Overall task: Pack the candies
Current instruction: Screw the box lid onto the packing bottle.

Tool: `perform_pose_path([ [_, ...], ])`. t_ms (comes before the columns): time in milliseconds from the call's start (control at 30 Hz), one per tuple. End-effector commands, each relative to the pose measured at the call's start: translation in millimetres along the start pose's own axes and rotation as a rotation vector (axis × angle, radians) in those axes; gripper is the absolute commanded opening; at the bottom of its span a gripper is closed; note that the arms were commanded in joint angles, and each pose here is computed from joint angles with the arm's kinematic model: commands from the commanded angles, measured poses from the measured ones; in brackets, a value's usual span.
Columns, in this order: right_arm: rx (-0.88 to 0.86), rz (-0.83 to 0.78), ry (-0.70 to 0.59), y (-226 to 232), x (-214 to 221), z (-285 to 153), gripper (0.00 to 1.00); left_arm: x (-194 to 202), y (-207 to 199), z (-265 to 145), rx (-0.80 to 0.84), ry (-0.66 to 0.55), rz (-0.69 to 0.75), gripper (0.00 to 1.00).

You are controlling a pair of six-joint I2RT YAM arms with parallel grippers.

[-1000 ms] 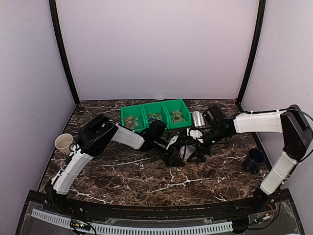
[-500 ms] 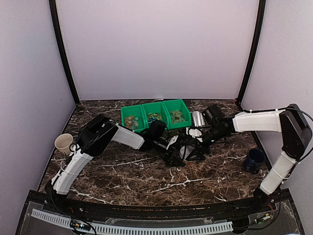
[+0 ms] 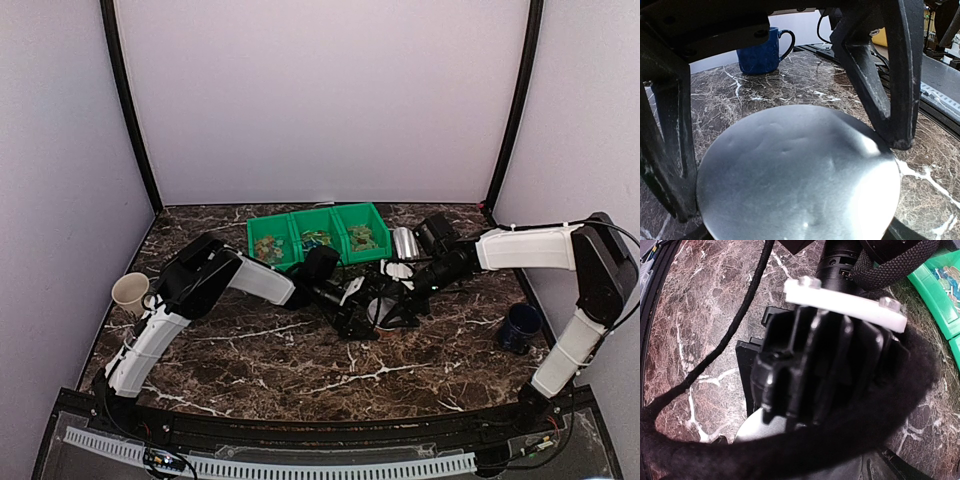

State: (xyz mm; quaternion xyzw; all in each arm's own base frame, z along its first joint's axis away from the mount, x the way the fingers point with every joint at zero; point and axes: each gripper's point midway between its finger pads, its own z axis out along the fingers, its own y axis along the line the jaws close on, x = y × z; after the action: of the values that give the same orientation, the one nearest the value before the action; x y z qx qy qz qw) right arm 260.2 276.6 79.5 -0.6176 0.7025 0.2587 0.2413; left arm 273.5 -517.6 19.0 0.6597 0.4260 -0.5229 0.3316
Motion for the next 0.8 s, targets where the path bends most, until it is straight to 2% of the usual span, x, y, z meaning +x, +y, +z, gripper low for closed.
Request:
perform_pose_path([
  [0,0.034,0.014,0.016,-1,2,1,0.87,141,-40,1,-0.034,0.246,-0.309,0.84],
  [333,0.103,0.048,0.064,0,9,2,0.88,145,-32,-1,-0.086,0.261,-0.318,0.84],
  [500,0.145,0.094,0.104,-4,13,2,0.86,147,-27,-2,-0.114,0.272,-0.325,0.84],
  [767,0.256,0.189,0.068,-12,7,-8,0.85,153,-14,-7,-0.212,0.303,-0.349,0.84],
])
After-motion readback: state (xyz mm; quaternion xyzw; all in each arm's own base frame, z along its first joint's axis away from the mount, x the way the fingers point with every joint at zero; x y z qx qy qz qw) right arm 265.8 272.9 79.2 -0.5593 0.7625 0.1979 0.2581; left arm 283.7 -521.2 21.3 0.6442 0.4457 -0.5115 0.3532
